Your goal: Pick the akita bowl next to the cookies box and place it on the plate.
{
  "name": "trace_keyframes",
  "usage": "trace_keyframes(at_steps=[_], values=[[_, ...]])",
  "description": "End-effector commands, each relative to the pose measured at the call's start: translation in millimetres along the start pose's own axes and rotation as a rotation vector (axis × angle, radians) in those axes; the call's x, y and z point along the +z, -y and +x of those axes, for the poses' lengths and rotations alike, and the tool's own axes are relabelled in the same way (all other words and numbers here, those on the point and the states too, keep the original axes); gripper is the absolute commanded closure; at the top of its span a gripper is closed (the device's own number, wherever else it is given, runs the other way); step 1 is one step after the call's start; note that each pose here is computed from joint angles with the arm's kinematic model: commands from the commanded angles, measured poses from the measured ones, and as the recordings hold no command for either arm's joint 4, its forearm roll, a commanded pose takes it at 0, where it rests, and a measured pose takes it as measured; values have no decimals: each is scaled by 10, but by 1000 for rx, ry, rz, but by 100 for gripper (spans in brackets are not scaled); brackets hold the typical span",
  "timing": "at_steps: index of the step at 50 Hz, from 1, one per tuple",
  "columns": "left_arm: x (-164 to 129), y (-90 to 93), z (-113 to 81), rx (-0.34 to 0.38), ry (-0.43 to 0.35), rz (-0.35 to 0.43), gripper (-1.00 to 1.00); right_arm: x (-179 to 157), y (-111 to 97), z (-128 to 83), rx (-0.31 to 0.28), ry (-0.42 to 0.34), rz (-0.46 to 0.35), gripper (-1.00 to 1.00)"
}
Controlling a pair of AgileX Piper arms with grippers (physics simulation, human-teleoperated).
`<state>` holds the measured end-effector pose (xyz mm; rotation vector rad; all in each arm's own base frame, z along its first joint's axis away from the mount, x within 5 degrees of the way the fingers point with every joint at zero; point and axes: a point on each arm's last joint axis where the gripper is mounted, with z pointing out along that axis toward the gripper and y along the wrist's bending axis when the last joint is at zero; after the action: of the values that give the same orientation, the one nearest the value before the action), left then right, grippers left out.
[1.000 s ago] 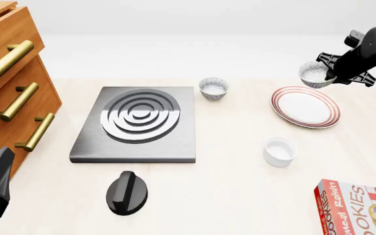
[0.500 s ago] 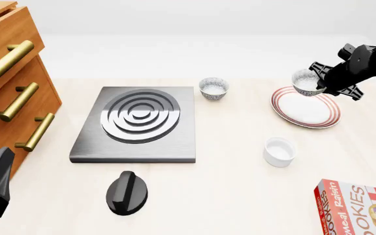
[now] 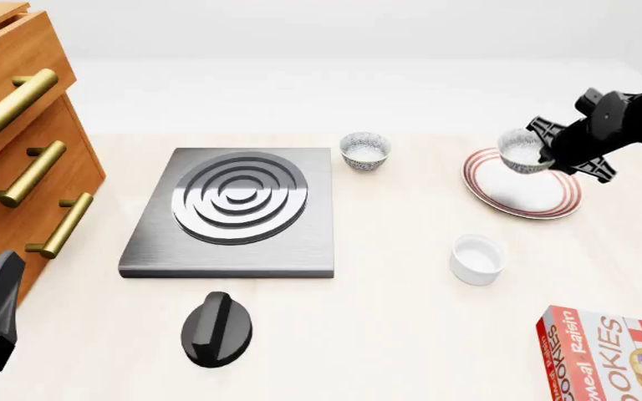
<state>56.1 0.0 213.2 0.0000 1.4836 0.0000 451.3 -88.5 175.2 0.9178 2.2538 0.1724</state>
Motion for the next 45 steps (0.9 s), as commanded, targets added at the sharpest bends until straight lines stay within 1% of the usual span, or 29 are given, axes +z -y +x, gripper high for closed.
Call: trace_keyframes(at_steps=[1,12,15,28,32,45], values=[[0,0,0,0,0,0,-100,76,36,20,14,-2,3,100],[0,0,0,0,0,0,-100,129,56,50,10,-7,6,100],[0,0,0,0,0,0,-100,135,90,35,3,-7,12,100],[0,0,0,0,0,0,-100,169,125,67,6,-10,16,100],[0,0,0,0,0,0,-100,172,147,32,-2,-10,22,100],[0,0,0,0,0,0,-100,249,200,58,-6,-22,34,100]])
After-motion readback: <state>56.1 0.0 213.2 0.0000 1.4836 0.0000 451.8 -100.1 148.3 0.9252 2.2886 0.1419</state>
